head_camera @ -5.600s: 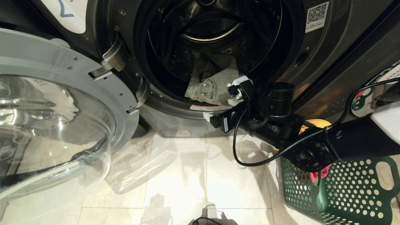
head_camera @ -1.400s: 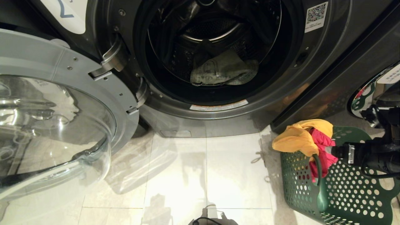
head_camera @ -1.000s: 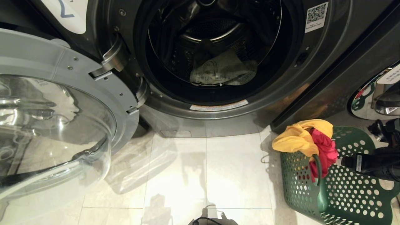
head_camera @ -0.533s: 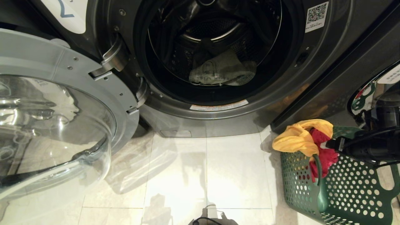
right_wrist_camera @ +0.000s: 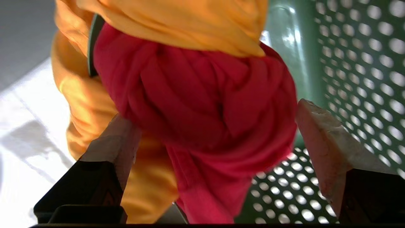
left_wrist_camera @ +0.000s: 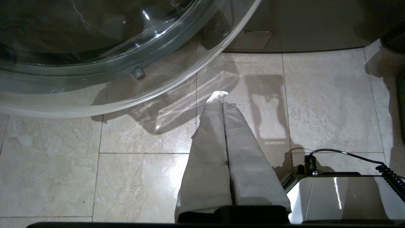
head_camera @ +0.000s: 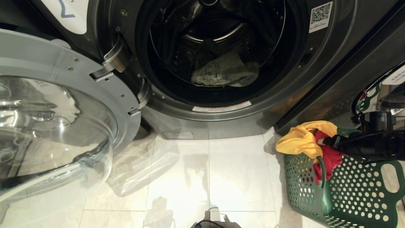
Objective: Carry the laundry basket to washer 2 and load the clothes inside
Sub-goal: Place the clothes into the washing machine
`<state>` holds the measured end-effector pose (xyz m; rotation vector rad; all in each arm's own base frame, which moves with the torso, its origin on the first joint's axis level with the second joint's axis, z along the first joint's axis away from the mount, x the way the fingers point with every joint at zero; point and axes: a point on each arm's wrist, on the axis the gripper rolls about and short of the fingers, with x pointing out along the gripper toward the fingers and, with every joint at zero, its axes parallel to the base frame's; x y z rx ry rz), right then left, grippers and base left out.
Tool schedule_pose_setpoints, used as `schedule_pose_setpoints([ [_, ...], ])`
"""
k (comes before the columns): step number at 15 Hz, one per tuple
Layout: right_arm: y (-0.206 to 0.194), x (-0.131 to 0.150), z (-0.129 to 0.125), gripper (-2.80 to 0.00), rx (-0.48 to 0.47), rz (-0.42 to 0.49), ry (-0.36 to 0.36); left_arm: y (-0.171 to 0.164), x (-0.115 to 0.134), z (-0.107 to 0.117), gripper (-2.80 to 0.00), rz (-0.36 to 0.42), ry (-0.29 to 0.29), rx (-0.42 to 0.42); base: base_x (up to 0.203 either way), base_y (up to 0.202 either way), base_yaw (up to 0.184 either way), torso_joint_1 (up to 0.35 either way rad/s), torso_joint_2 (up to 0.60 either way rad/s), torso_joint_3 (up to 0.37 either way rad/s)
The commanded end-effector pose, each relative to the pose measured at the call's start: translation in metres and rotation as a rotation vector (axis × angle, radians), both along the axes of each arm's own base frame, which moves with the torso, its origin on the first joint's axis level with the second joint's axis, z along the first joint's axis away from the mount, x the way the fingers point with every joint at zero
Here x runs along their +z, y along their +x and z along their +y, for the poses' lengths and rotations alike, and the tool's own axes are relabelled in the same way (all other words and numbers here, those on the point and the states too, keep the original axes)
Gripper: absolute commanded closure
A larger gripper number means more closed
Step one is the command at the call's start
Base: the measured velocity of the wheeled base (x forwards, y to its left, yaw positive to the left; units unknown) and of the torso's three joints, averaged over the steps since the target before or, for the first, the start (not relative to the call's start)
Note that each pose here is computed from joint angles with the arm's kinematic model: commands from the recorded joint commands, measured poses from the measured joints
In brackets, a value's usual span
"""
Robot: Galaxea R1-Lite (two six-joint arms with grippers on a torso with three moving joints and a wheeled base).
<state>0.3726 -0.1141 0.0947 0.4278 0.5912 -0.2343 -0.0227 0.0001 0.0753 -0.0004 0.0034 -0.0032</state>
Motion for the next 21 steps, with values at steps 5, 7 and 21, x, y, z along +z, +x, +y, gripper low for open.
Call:
schedule_pose_setpoints([
  [5,0.012,-0.018,-0.008,-2.8,0.036,-0.002,0.039,0.0,0.0,0.0,0.0,0.0,-0.001,0.0,0.0,0.0,0.0,0.0,0.0,0.0],
  [7,0.015,-0.02,-0.009,-2.8,0.045,-0.027,0.039,0.0,0.0,0.0,0.0,0.001,0.0,0.0,0.0,0.0,0.0,0.0,0.0,0.0],
  [21,0.024,-0.02,-0.01,-2.8,0.038,-0.074,0.1,0.0,0.0,0.0,0.0,0.0,0.0,0.0,0.0,0.0,0.0,0.0,0.0,0.0],
])
